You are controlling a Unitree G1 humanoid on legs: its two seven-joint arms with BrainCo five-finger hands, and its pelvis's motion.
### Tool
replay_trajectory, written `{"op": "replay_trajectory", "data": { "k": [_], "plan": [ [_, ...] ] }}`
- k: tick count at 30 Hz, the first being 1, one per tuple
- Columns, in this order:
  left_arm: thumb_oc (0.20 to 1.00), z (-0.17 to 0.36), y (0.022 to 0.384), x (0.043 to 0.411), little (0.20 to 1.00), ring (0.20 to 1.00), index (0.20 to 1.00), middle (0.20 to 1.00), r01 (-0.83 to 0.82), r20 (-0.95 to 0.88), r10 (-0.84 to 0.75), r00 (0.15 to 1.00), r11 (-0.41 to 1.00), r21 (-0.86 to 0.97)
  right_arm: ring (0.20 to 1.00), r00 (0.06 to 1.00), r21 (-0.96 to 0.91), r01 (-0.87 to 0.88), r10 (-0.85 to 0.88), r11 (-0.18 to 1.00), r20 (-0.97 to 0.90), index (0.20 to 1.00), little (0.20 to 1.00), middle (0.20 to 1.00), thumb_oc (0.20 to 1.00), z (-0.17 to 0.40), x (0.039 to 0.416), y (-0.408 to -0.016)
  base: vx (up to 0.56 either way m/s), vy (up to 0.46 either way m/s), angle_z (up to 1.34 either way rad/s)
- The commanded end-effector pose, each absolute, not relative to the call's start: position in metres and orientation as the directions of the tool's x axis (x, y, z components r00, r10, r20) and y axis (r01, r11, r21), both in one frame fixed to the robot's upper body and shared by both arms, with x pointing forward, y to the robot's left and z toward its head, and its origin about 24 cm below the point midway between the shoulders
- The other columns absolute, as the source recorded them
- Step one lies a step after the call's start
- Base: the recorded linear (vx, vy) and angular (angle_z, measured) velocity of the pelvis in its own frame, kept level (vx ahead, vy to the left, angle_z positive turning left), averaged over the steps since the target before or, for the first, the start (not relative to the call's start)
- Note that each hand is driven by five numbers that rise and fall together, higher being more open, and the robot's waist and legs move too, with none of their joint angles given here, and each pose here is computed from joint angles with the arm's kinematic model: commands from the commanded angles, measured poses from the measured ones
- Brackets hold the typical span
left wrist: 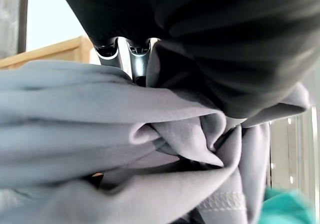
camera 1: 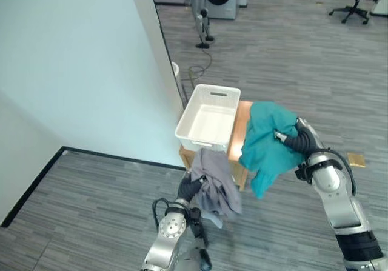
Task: Pick up bed clothes into laundry basket.
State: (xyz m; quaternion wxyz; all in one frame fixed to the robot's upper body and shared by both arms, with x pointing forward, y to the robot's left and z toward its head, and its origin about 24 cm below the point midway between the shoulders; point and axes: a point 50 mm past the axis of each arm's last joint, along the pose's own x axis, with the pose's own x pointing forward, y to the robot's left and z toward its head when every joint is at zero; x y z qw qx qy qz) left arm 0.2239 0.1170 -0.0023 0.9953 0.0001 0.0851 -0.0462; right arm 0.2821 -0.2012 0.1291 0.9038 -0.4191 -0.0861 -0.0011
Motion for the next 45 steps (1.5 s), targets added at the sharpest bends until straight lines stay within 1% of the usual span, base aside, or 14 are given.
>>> {"op": "replay_trajectory", "data": {
  "k": [1,5,8,11,13,18,30,35,36,39,40,41,43,45],
  "plan": [
    [0.200,0.045,0.099,0.235,0.200,0.200,0.200,0.200,0.137,0.064,-0.132,0.989,0.988,-0.074,0.200,0.928,-0.736,0.206,0.109,0.645,0.355,0.200,0.200,0.200,0.200,0.178,0.283,-0.196,0.54,0.011,0.79],
    [0.200,0.043,0.096,0.232,0.200,0.200,0.200,0.200,0.160,0.050,-0.156,0.986,0.983,-0.084,0.200,0.921,-0.746,0.218,0.120,0.629,0.370,0.200,0.200,0.200,0.200,0.186,0.283,-0.192,0.33,0.020,0.40],
    [0.200,0.045,0.094,0.237,0.200,0.200,0.200,0.200,0.171,0.065,-0.166,0.984,0.982,-0.080,0.200,0.879,-0.745,0.287,0.143,0.603,0.454,0.200,0.200,0.200,0.200,0.217,0.288,-0.188,0.12,-0.004,0.26],
    [0.200,0.047,0.091,0.240,0.200,0.200,0.200,0.200,0.196,0.074,-0.191,0.979,0.978,-0.068,0.200,0.872,-0.757,0.300,0.155,0.580,0.465,0.200,0.200,0.200,0.200,0.227,0.293,-0.186,0.04,-0.130,-0.03],
    [0.200,0.048,0.092,0.240,0.200,0.200,0.200,0.200,0.200,0.076,-0.195,0.978,0.978,-0.060,0.200,0.877,-0.754,0.327,0.114,0.570,0.467,0.200,0.200,0.200,0.200,0.227,0.298,-0.191,0.08,-0.078,0.68],
    [0.200,0.037,0.097,0.229,0.200,0.200,0.200,0.200,0.164,0.028,-0.162,0.986,0.982,-0.094,0.200,0.939,-0.772,0.220,0.085,0.596,0.333,0.200,0.200,0.200,0.200,0.181,0.300,-0.186,0.06,-0.066,0.27],
    [0.200,0.023,0.105,0.217,0.200,0.200,0.200,0.200,0.124,-0.026,-0.127,0.992,0.988,-0.095,0.200,0.982,-0.805,-0.020,0.162,0.594,0.095,0.200,0.200,0.200,0.200,0.111,0.311,-0.152,0.03,-0.039,0.07],
    [0.200,0.016,0.107,0.212,0.200,0.200,0.200,0.200,0.107,-0.047,-0.112,0.993,0.990,-0.094,0.200,0.983,-0.809,-0.182,0.123,0.559,-0.136,0.200,0.200,0.200,0.200,0.047,0.308,-0.142,0.01,-0.015,0.07],
    [0.200,0.016,0.107,0.212,0.200,0.200,0.200,0.200,0.106,-0.048,-0.111,0.993,0.990,-0.093,0.200,0.983,-0.809,-0.182,0.124,0.559,-0.135,0.200,0.200,0.200,0.200,0.047,0.309,-0.141,0.02,-0.010,0.05],
    [0.200,0.014,0.101,0.212,0.200,0.200,0.200,0.200,0.128,-0.050,-0.133,0.990,0.986,-0.106,0.200,0.942,-0.797,-0.317,0.072,0.515,-0.328,0.200,0.200,0.200,0.200,0.000,0.307,-0.136,0.00,-0.005,0.11],
    [0.200,0.014,0.101,0.212,0.200,0.200,0.200,0.200,0.127,-0.049,-0.132,0.990,0.986,-0.106,0.260,0.943,-0.797,-0.315,0.072,0.515,-0.326,0.260,0.260,0.260,0.260,-0.001,0.308,-0.134,-0.01,-0.008,0.11],
    [0.200,0.015,0.094,0.213,0.200,0.200,0.200,0.200,0.156,-0.039,-0.161,0.986,0.981,-0.116,1.000,0.919,-0.790,-0.345,0.010,0.507,-0.394,1.000,1.000,1.000,1.000,-0.018,0.312,-0.130,-0.01,-0.007,0.06],
    [0.200,0.016,0.093,0.214,0.200,0.200,0.200,0.200,0.163,-0.031,-0.168,0.985,0.980,-0.113,1.000,0.920,-0.795,-0.340,0.004,0.503,-0.391,1.000,1.000,1.000,1.000,-0.020,0.315,-0.126,-0.01,-0.005,0.04],
    [0.200,0.021,0.091,0.221,0.200,0.200,0.200,0.200,0.172,-0.006,-0.173,0.985,0.979,-0.110,1.000,0.948,-0.787,-0.287,0.045,0.545,-0.315,1.000,1.000,1.000,1.000,-0.002,0.324,-0.116,0.00,-0.010,-0.02]
  ]
}}
